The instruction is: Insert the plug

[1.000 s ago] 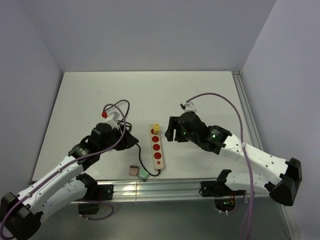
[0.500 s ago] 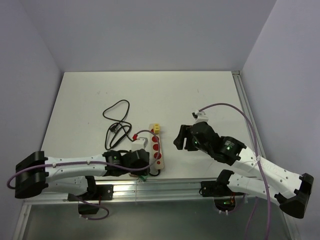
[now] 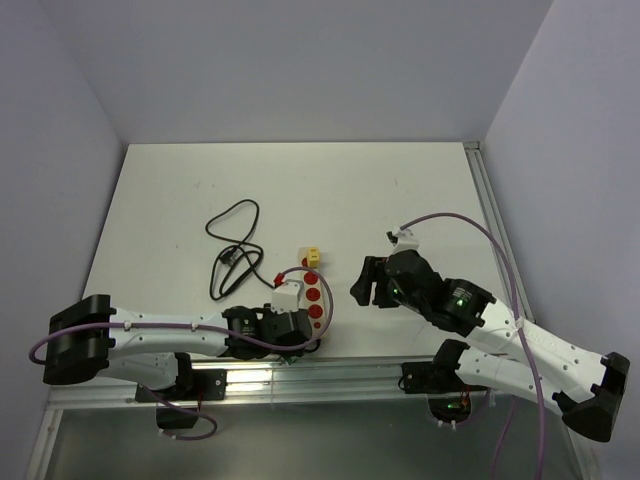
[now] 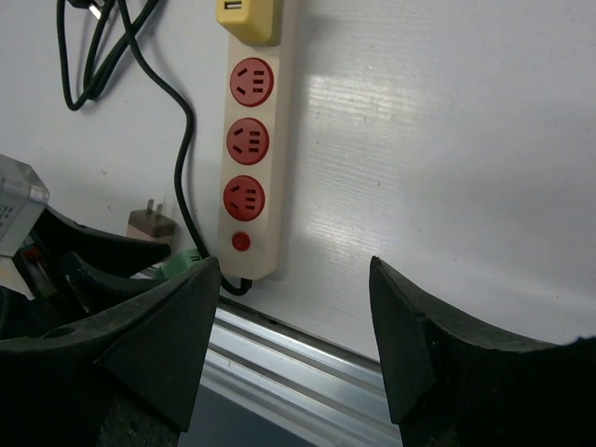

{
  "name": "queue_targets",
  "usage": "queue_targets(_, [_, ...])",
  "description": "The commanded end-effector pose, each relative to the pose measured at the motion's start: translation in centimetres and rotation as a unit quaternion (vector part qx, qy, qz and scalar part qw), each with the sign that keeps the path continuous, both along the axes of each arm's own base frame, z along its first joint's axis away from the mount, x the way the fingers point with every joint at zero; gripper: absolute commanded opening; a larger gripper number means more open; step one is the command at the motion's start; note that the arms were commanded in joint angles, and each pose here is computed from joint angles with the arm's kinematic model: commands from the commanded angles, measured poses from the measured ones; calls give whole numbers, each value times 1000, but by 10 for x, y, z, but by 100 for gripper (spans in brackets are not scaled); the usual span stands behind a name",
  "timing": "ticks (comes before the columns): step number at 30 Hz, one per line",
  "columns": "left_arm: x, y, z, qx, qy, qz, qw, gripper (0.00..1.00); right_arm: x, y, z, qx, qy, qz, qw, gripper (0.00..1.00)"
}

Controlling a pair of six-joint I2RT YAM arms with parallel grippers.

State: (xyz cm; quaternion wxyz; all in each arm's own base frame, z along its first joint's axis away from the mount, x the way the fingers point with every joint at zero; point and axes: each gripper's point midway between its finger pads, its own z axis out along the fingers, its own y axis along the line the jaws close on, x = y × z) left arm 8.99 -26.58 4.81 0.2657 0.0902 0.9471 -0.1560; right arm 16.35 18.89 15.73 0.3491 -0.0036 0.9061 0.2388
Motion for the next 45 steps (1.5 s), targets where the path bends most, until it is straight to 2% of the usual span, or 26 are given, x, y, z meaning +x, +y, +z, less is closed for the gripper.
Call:
queue_targets(1, [6, 1, 12, -7, -20, 13, 1000, 57, 3, 4, 3, 10, -8, 4, 1000, 72])
queue_targets(15, [-14, 7, -18, 10, 10, -10, 1000, 57, 4, 7, 2, 10, -7, 9, 1000, 72])
queue_targets(24, [-22, 3, -25, 8, 20, -27, 999, 48, 4, 10, 0, 10, -2, 10, 1000, 72])
queue_targets(26, [-24, 1, -25, 4, 20, -30, 999, 50, 3, 9, 1, 11, -3, 10, 1000, 72])
queue_targets(28, [-23, 1, -23, 1, 14, -30, 999, 56, 4, 9, 0, 13, -4, 10, 1000, 72])
queue_targets(34, [-15, 2, -5, -10, -10, -22, 1000, 66, 3, 10, -3, 10, 1, 12, 1000, 72])
queue_targets(45, [-27, 8, -17, -17, 20, -31, 999, 66, 2, 12, -1, 18, 0, 15, 1000, 72])
